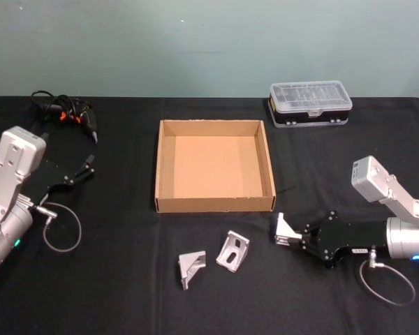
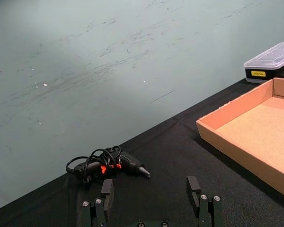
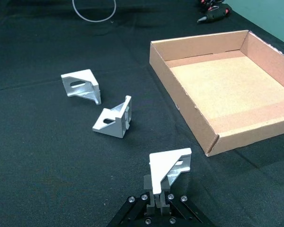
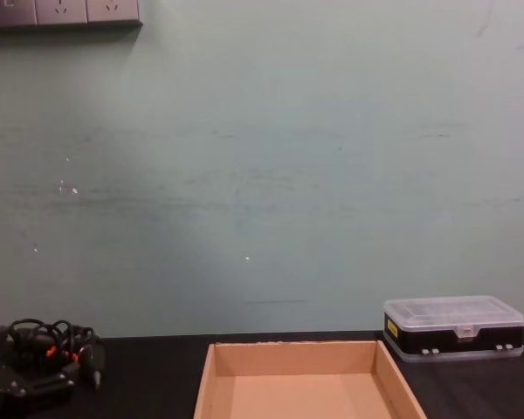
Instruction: Use one hand to pick up the angle iron from the table and place it into the box.
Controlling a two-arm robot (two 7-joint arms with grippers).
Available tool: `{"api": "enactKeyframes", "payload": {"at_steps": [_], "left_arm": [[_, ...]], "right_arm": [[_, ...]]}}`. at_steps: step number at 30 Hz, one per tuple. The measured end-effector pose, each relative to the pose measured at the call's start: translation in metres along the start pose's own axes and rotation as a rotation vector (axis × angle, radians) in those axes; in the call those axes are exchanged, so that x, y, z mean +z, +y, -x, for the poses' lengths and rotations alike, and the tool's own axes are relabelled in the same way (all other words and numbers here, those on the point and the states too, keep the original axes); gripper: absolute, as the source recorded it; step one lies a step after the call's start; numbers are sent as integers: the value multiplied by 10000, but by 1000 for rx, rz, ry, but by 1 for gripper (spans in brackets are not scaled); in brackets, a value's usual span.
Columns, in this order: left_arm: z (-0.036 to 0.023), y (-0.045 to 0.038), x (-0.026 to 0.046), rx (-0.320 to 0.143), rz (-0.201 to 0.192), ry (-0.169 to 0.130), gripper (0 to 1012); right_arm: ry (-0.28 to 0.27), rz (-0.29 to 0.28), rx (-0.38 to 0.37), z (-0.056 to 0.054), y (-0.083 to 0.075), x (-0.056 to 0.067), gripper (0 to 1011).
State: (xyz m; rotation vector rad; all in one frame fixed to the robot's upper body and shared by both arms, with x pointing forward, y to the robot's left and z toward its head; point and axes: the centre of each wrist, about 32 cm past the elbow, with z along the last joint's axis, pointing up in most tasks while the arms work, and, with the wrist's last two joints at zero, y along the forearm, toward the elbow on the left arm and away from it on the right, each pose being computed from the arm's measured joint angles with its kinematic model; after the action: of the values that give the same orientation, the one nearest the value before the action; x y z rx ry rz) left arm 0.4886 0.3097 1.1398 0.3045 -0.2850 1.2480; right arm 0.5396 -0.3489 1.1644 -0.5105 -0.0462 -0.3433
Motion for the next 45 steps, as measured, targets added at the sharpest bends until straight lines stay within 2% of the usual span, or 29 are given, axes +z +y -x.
{"api": "enactKeyframes", "payload": {"at_steps": [4,9,14,19,21,25,26,29,36,38,45], "left_arm": [[0,0,0,0,0,0,1011],[0,0,0,0,0,0,1011],[0,0,0,0,0,0,1011],[0,0,0,0,0,0,1011],[0,0,0,0,0,0,1011],[0,0,0,0,0,0,1011],[0,0,0,0,0,0,1011],[0,0,0,0,0,0,1011],[0,0,0,0,0,0,1011],[0,0,0,0,0,0,1011],[0,0,0,0,0,0,1011]], "right_arm": [[0,-4,0,3,-5,5,64],[5,-54,-8,30,-92,74,65],[-11,-113,-20,12,-218,271,64],[-14,-160,-30,-140,-294,537,64],[-5,-165,-31,-206,-290,601,64],[25,-163,-26,-416,-180,756,64],[25,-163,-26,-416,-180,756,64],[66,-158,-12,-572,-43,809,64],[129,-161,0,-737,192,816,64],[153,-155,5,-811,323,817,64],[178,-132,3,-928,544,851,64]]}}
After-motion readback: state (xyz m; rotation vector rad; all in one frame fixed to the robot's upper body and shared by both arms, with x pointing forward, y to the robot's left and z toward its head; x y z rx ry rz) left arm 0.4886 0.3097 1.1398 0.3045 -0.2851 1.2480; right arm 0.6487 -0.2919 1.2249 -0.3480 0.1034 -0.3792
